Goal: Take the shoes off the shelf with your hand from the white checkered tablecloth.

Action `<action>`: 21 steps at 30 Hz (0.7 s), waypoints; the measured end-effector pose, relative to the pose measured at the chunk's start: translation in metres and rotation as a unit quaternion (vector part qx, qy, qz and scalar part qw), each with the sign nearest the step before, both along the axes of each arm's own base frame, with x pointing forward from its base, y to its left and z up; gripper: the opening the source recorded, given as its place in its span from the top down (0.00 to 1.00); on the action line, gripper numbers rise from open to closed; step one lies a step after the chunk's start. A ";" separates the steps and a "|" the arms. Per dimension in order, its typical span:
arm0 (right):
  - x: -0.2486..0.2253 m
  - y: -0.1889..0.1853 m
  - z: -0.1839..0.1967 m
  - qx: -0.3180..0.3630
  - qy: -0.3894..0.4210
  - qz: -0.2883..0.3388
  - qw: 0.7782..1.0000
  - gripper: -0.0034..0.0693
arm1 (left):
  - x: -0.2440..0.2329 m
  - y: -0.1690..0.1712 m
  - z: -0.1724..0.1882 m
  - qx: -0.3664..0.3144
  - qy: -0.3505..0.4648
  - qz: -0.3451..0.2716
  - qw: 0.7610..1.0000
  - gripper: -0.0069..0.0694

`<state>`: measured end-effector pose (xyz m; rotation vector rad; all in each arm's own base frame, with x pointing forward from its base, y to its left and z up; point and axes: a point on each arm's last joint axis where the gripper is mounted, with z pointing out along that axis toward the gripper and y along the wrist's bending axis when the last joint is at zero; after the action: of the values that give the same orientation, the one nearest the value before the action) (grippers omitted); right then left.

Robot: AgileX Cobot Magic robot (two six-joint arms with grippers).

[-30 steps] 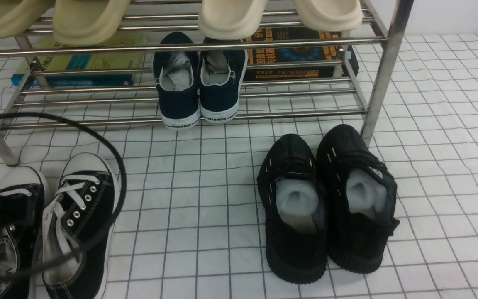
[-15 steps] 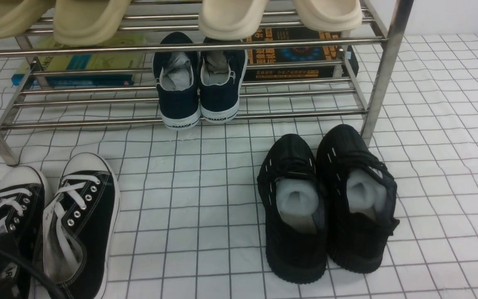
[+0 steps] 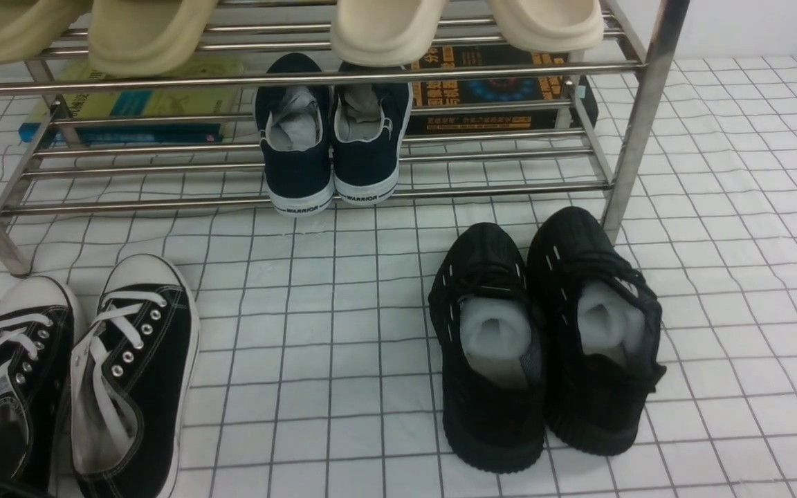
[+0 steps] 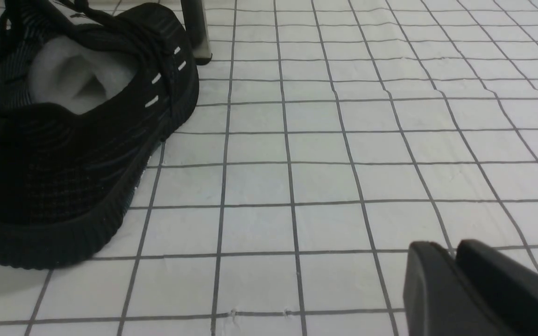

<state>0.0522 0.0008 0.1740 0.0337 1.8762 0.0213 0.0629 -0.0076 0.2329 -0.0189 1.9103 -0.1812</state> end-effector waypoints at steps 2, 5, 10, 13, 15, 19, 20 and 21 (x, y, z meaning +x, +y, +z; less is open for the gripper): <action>0.000 0.000 0.000 0.000 0.000 0.000 1.000 0.82 | -0.002 0.002 -0.010 0.003 -0.007 0.008 1.000 0.89; 0.000 0.000 0.000 0.000 0.000 0.000 1.000 0.82 | -0.007 0.005 -0.032 0.010 -0.023 0.028 0.999 0.88; 0.000 0.000 0.000 0.000 0.000 0.000 1.000 0.81 | -0.010 0.008 -0.061 0.031 -0.022 0.043 0.998 0.88; 0.000 0.000 0.000 0.000 0.000 0.000 1.000 0.80 | -0.010 0.008 -0.061 0.033 -0.024 0.043 0.998 0.87; 0.000 0.000 0.000 0.000 0.000 0.000 1.000 0.79 | -0.010 0.008 -0.061 0.034 -0.024 0.044 0.998 0.87; 0.000 0.000 0.000 0.000 0.000 0.000 1.000 0.79 | -0.010 0.008 -0.061 0.034 -0.024 0.044 0.998 0.87; 0.000 0.000 0.000 0.000 0.000 0.000 1.000 0.78 | -0.010 0.008 -0.061 0.034 -0.024 0.044 0.998 0.87; 0.000 0.000 0.000 0.000 0.000 0.000 1.000 0.78 | -0.010 0.008 -0.061 0.034 -0.024 0.044 0.998 0.86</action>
<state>0.0522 0.0008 0.1740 0.0337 1.8762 0.0213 0.0528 0.0009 0.1723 -0.0526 1.8626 -0.0573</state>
